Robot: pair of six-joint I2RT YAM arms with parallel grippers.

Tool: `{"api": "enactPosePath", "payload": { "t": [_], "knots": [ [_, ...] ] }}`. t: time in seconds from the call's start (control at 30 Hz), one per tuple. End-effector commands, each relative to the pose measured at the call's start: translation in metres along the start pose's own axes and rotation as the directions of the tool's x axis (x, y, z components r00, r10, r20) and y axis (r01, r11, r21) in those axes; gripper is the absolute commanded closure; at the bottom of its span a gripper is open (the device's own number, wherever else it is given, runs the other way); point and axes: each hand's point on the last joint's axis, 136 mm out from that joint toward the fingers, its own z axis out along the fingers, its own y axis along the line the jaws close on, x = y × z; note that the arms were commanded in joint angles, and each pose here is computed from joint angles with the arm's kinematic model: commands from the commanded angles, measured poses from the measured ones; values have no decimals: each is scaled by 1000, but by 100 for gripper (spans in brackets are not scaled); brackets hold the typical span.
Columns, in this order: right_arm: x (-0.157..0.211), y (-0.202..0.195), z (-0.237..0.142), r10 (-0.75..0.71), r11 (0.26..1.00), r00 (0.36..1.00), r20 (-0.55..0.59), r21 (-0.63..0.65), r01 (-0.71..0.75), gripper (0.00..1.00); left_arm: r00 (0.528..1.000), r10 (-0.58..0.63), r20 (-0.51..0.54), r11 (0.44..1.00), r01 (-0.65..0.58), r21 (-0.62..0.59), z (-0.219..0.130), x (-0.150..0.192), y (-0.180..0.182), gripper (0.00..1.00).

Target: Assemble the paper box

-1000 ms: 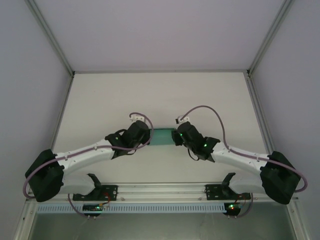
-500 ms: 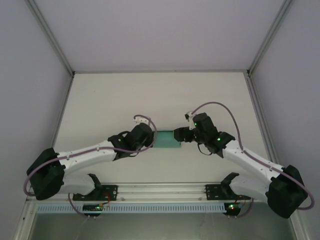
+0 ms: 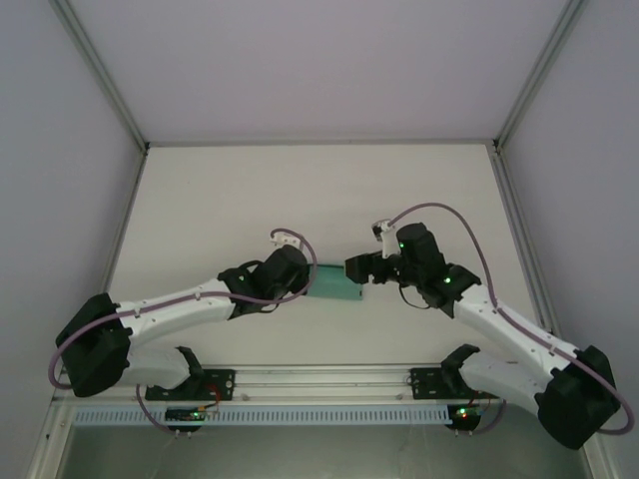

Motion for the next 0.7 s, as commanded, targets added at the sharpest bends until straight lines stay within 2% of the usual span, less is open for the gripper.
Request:
{"api": "enactPosePath", "payload": {
  "t": [0.0, 0.13, 0.4, 0.53, 0.67],
  "knots": [
    [-9, -19, -5, 59, 995, 996, 69, 74, -64, 21, 956, 93, -278, 989, -120, -84, 3, 74, 31, 98],
    [3, -28, 0, 108, 992, 994, 26, 69, -109, 23, 957, 100, -271, 989, -126, -79, 3, 71, 28, 97],
    [50, -54, 12, 182, 975, 980, -83, 141, -169, 29, 959, 128, -255, 986, -149, -68, 1, 62, 23, 95],
    [73, -67, 12, 205, 966, 972, -111, 185, -182, 30, 957, 153, -246, 986, -165, -30, -1, 57, 14, 86],
    [84, -77, 12, 208, 960, 973, -104, 213, -183, 30, 950, 201, -239, 979, -196, 47, -8, 52, 0, 68]
  ]
}}
